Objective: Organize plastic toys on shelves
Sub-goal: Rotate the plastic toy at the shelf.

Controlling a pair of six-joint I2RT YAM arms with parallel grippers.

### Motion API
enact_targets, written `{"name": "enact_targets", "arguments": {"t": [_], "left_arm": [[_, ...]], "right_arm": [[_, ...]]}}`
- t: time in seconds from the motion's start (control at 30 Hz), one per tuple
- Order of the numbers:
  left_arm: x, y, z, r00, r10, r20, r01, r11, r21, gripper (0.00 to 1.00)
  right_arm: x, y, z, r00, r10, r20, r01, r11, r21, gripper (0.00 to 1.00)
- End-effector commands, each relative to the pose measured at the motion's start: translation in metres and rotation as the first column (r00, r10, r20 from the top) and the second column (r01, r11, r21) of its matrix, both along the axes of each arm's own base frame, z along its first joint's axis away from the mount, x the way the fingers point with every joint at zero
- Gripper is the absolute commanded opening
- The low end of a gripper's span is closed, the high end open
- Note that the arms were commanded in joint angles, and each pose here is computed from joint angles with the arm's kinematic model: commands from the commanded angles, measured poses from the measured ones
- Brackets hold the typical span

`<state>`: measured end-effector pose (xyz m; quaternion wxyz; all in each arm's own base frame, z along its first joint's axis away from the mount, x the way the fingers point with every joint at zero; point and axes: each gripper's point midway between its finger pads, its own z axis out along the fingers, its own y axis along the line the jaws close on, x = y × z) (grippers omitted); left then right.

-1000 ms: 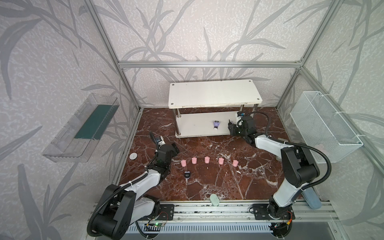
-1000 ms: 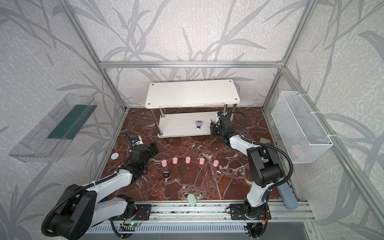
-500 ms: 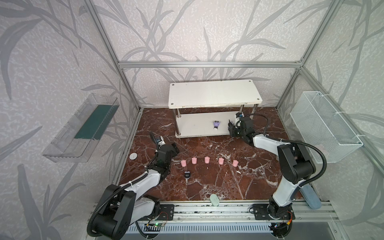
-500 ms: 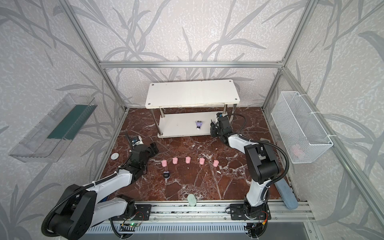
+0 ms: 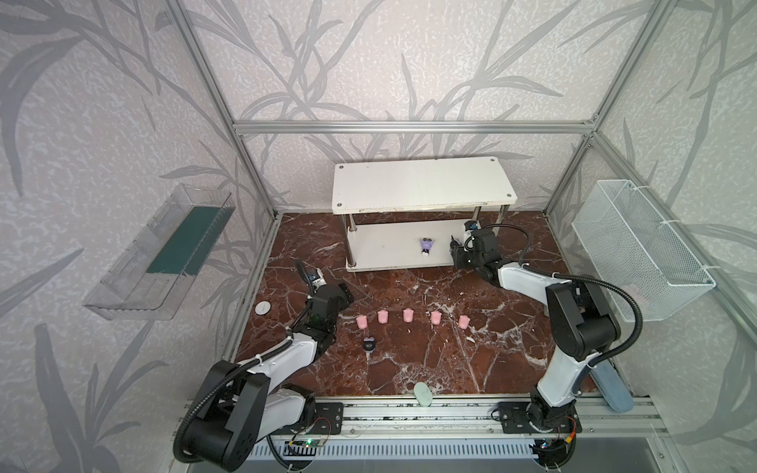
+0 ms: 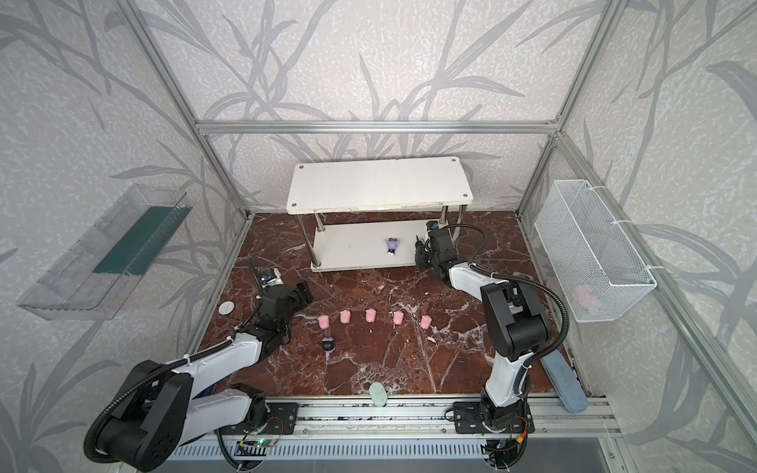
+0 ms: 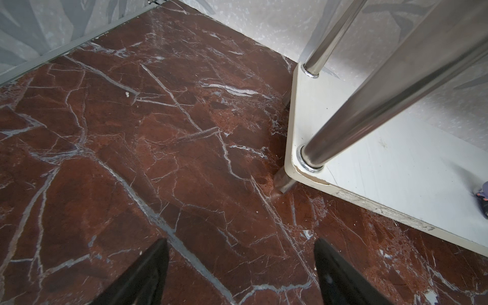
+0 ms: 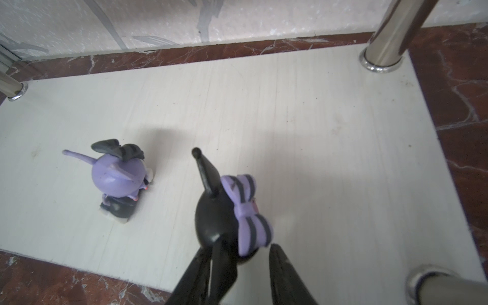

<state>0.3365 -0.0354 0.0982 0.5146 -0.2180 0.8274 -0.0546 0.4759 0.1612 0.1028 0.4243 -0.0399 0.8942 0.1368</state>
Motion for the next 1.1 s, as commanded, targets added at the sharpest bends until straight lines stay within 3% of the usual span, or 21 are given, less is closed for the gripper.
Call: {"name": "enact_targets", "arguments": {"t": [0.0,1.07], "left_arm": [[0.004,0.002,0.003,1.000,0.020,0.016,-0.020,1.000,-0.012,0.84],[0.003,0.004,0.002,1.000,0.025,0.011,-0.025,1.000,-0.006,0.84]], "right_arm": [[0.006,0.000,-0.001,1.000,0.002,0.001,-0.002,1.000,-0.028,0.39],[0.013,-0.015,-0.012,0.998,-0.060,-0.013,0.059,0.995,-0.077,0.38]]}}
